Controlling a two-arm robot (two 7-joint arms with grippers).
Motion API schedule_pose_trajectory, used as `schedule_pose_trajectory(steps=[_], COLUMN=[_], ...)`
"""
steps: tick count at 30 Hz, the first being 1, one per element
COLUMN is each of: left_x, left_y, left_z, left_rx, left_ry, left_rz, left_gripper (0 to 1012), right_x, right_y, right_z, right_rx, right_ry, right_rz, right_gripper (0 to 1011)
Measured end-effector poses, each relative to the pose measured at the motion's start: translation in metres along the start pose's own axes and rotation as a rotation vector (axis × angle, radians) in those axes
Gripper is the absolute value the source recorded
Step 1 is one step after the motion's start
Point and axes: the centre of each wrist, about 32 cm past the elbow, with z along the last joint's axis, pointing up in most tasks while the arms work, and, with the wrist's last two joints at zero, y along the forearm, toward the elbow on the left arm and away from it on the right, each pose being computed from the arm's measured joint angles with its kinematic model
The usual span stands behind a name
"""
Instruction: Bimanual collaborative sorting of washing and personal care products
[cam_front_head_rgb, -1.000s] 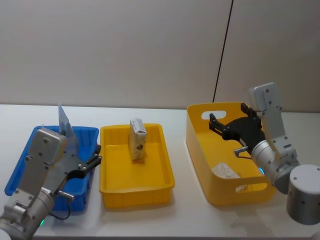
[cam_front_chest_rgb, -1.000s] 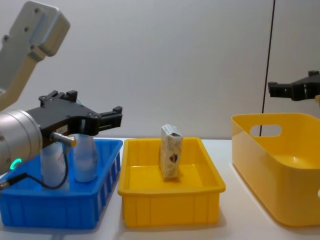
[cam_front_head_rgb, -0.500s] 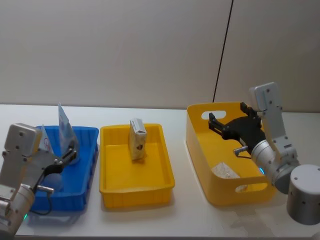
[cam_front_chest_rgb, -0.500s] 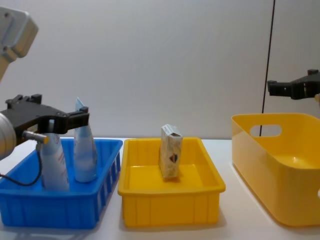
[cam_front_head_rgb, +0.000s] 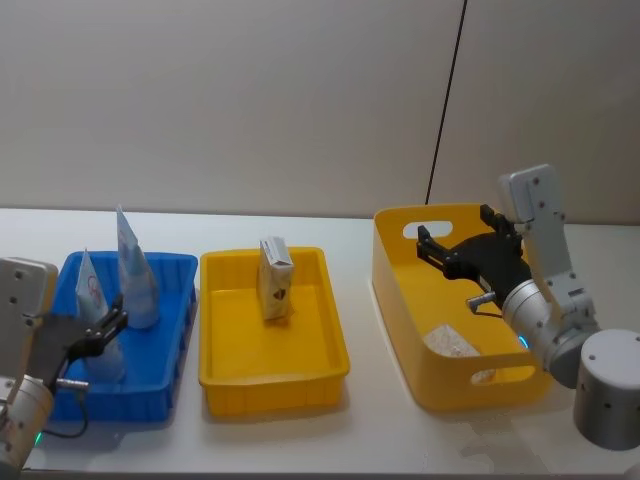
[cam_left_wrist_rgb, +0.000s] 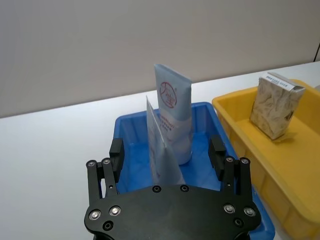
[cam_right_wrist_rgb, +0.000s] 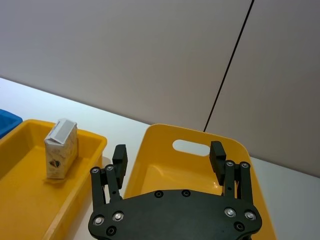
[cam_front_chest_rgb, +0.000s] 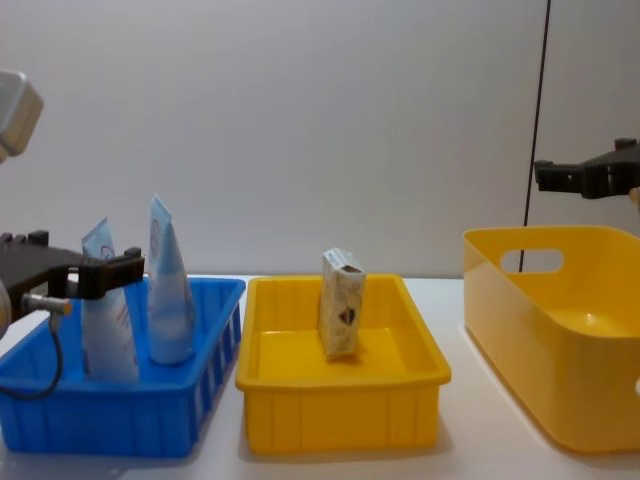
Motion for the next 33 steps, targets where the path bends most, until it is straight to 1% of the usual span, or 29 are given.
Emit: schedule_pose_trajectory(steps=[6, 9, 13, 15, 17, 22, 23, 26, 28, 29, 32, 33], left_x=[0.0013, 0.0017, 0.0018, 0.0021, 0.0021, 0.0025, 0.0025, 0.0026, 0.0028, 0.0028, 0.0028, 0.0027], left_y=[-0.0055, -0.0103, -0.0147, -0.0193, -0.0208, -0.0311, -0.0311, -0.0372, -0.0402, -0.0402, -0.0448, -0.0456], left_z=[-0.0064, -0.0096, -0.0110, -0.0139, -0.0144, -0.0185, -0.0185, -0.0207, -0.0220, -0.0220, -0.0240, -0.0244], left_rx=[0.024, 0.037, 0.042, 0.051, 0.053, 0.063, 0.063, 0.070, 0.074, 0.074, 0.082, 0.084], left_ry=[0.014, 0.022, 0.026, 0.029, 0.030, 0.033, 0.033, 0.032, 0.030, 0.030, 0.027, 0.027], left_rz=[0.004, 0.001, -0.003, -0.007, -0.008, -0.016, -0.016, -0.020, -0.022, -0.022, -0.022, -0.022], left_gripper=[1001, 1001, 1001, 1001, 1001, 1001, 1001, 1001, 1000, 1000, 916, 905], right_x=[0.000, 0.000, 0.000, 0.000, 0.000, 0.000, 0.000, 0.000, 0.000, 0.000, 0.000, 0.000], right_y=[0.000, 0.000, 0.000, 0.000, 0.000, 0.000, 0.000, 0.000, 0.000, 0.000, 0.000, 0.000], right_z=[0.000, 0.000, 0.000, 0.000, 0.000, 0.000, 0.000, 0.000, 0.000, 0.000, 0.000, 0.000], right_rx=[0.000, 0.000, 0.000, 0.000, 0.000, 0.000, 0.000, 0.000, 0.000, 0.000, 0.000, 0.000], right_ry=[0.000, 0.000, 0.000, 0.000, 0.000, 0.000, 0.000, 0.000, 0.000, 0.000, 0.000, 0.000], right_rz=[0.000, 0.000, 0.000, 0.000, 0.000, 0.000, 0.000, 0.000, 0.000, 0.000, 0.000, 0.000], right_gripper=[1004, 1004, 1004, 1004, 1004, 1004, 1004, 1004, 1004, 1004, 1004, 1004])
